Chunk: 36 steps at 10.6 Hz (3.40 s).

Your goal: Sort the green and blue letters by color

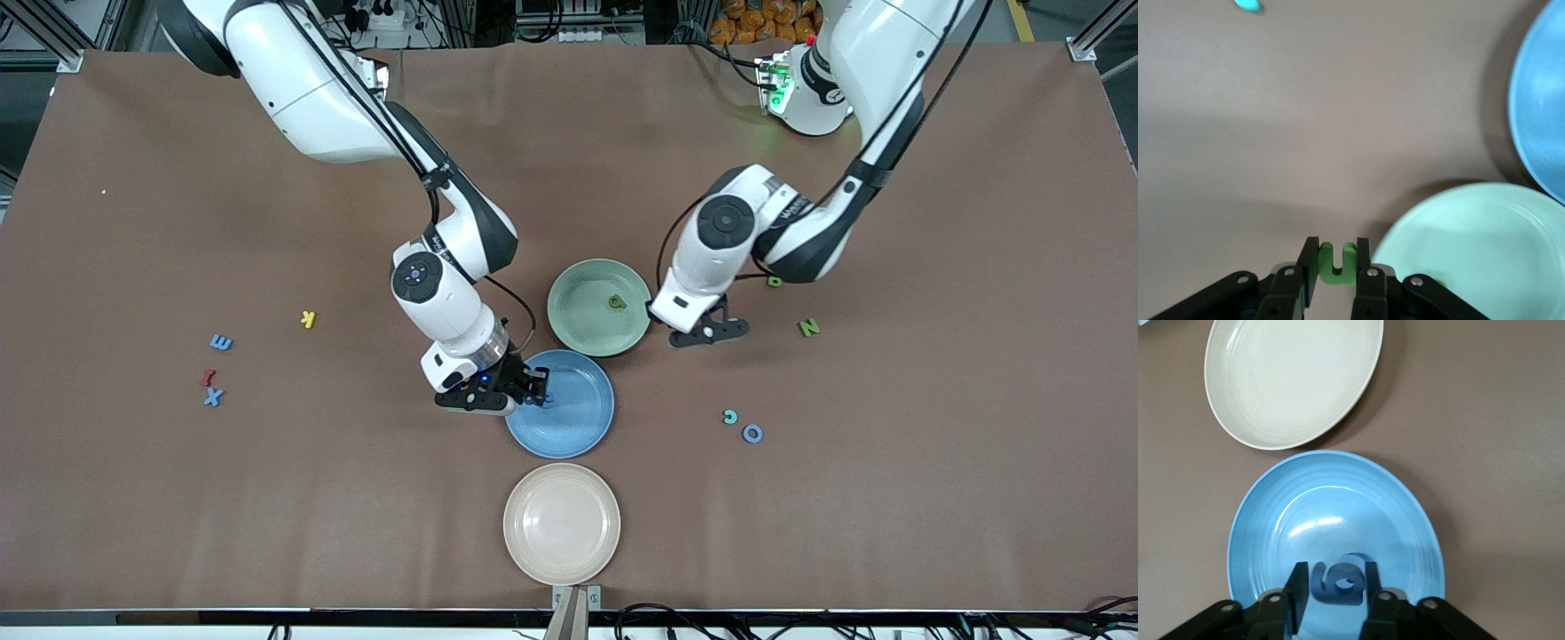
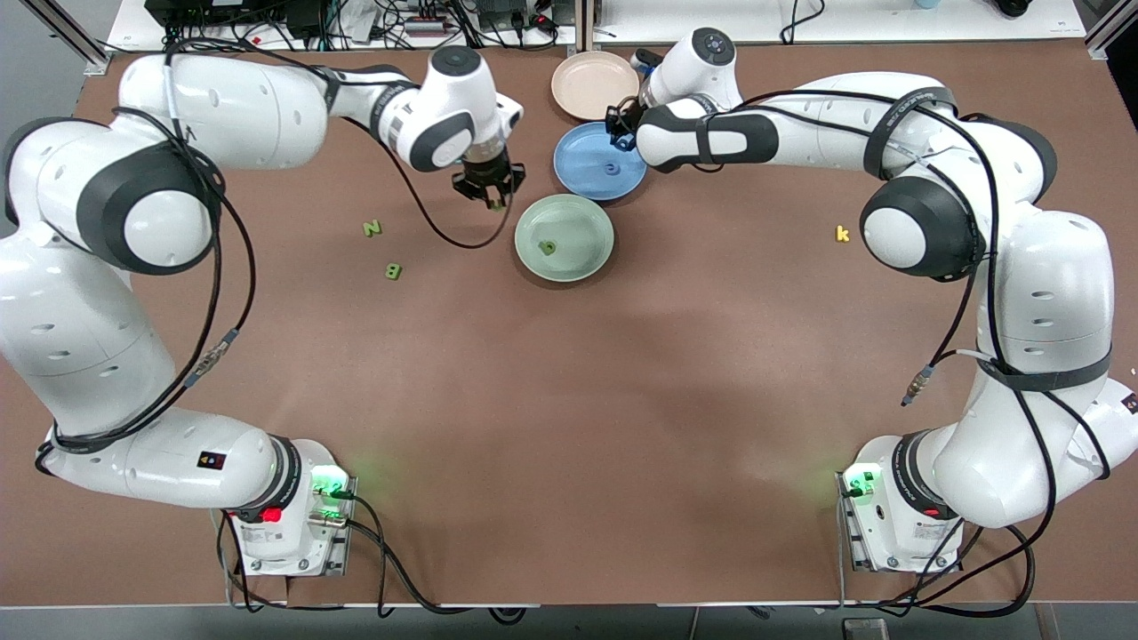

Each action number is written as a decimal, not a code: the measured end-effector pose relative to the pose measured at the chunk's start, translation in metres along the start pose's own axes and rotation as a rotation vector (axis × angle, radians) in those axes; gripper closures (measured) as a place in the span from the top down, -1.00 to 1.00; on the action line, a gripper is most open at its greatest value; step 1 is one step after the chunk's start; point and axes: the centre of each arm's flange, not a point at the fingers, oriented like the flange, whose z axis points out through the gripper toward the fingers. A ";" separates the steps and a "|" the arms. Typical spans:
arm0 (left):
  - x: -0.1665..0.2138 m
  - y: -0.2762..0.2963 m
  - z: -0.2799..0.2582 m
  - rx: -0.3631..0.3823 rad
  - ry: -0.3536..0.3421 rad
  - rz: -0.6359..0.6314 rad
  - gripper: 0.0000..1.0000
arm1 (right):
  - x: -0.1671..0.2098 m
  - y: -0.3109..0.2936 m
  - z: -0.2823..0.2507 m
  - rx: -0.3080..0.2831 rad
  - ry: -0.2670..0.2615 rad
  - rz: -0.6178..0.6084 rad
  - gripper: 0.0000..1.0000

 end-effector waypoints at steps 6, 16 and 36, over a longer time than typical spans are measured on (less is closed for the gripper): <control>-0.043 0.061 0.001 -0.028 -0.006 -0.068 -0.47 | 0.010 0.001 -0.004 -0.003 0.018 0.042 1.00; -0.096 0.104 0.025 0.051 -0.054 -0.127 0.35 | 0.127 0.160 -0.086 -0.267 -0.099 -0.079 1.00; 0.079 -0.123 -0.045 0.197 -0.057 -0.081 1.00 | 0.098 0.505 -0.207 -0.340 -0.213 -0.015 1.00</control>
